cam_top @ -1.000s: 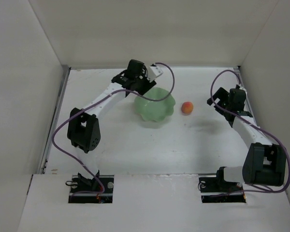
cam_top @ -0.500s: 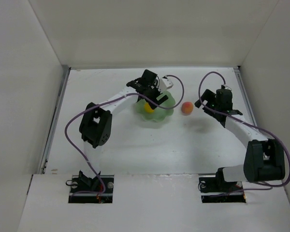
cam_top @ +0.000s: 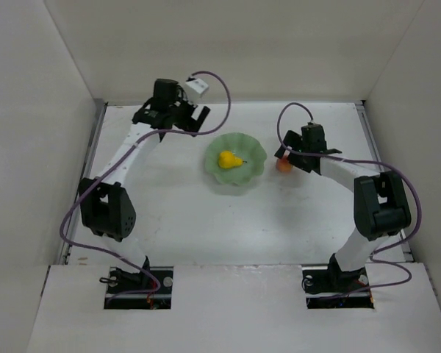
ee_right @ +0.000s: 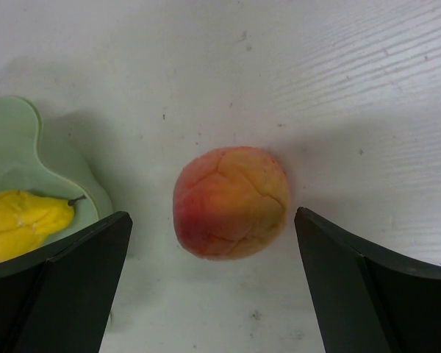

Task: Place and organize the fake fruits in the fruit bowl

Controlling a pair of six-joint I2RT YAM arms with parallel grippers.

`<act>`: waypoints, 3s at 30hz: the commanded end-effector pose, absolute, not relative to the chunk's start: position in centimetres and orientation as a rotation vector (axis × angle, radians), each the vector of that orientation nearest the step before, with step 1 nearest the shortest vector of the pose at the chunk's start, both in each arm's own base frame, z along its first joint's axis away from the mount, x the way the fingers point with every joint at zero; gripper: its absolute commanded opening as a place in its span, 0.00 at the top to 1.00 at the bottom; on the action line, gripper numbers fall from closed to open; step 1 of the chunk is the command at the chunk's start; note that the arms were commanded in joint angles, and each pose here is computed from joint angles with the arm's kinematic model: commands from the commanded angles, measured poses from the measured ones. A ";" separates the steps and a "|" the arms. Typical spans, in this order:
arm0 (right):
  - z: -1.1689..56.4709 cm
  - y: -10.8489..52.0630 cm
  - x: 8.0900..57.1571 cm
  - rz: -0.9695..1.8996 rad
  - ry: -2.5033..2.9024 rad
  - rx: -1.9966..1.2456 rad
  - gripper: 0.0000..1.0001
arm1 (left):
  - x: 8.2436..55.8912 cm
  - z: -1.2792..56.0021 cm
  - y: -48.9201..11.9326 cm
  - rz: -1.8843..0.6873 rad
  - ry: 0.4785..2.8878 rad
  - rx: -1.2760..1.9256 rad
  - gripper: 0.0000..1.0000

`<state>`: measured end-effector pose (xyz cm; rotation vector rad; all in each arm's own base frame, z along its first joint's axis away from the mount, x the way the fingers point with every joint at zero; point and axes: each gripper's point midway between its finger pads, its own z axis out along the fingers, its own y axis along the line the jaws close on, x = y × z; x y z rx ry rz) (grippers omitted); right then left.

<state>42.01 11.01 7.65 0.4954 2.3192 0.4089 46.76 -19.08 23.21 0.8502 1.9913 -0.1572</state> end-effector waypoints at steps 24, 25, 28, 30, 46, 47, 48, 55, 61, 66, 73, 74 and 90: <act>20.4 16.3 44.6 0.263 2.069 0.175 0.85 | 42.9 17.7 2.5 -0.056 2.196 0.223 0.02; 20.6 17.8 44.6 0.287 2.070 0.144 0.85 | 42.9 17.7 2.5 -0.056 2.196 0.223 0.02; 19.0 21.5 44.5 0.366 2.125 0.084 0.85 | 42.8 17.8 2.1 -0.056 2.190 0.241 0.02; 17.5 23.0 44.5 0.393 2.165 0.064 0.85 | 42.9 18.1 2.1 -0.055 2.184 0.243 0.02; 23.2 25.0 42.9 0.541 2.020 -0.029 0.00 | 42.8 18.8 2.6 -0.077 2.151 0.156 0.00; 24.2 24.3 42.6 0.549 1.991 -0.013 0.00 | 42.9 18.9 2.7 -0.079 2.144 0.137 0.00; 25.2 23.2 42.4 0.552 1.960 0.011 0.00 | 42.9 18.9 2.8 -0.082 2.141 0.120 0.00; 26.0 8.2 41.0 0.398 1.863 0.389 0.00 | 42.4 18.6 3.4 -0.130 2.154 -0.023 0.00; 21.6 -6.4 36.4 0.155 1.851 0.771 0.00 | 42.1 19.2 6.3 -0.217 2.149 -0.213 0.00; 20.5 -11.2 33.0 0.071 1.773 0.919 0.00 | 41.9 19.7 10.8 -0.173 2.142 -0.307 0.00; 21.0 -11.3 33.2 0.059 1.765 0.894 0.00 | 41.4 19.6 12.3 -0.141 2.159 -0.320 0.00; 21.1 -11.1 33.4 0.064 1.769 0.884 0.00 | 41.4 19.6 12.2 -0.142 2.160 -0.318 0.00; 20.3 -5.3 36.0 0.160 1.896 0.652 0.00 | 41.1 21.4 10.7 -0.129 2.081 -0.173 0.00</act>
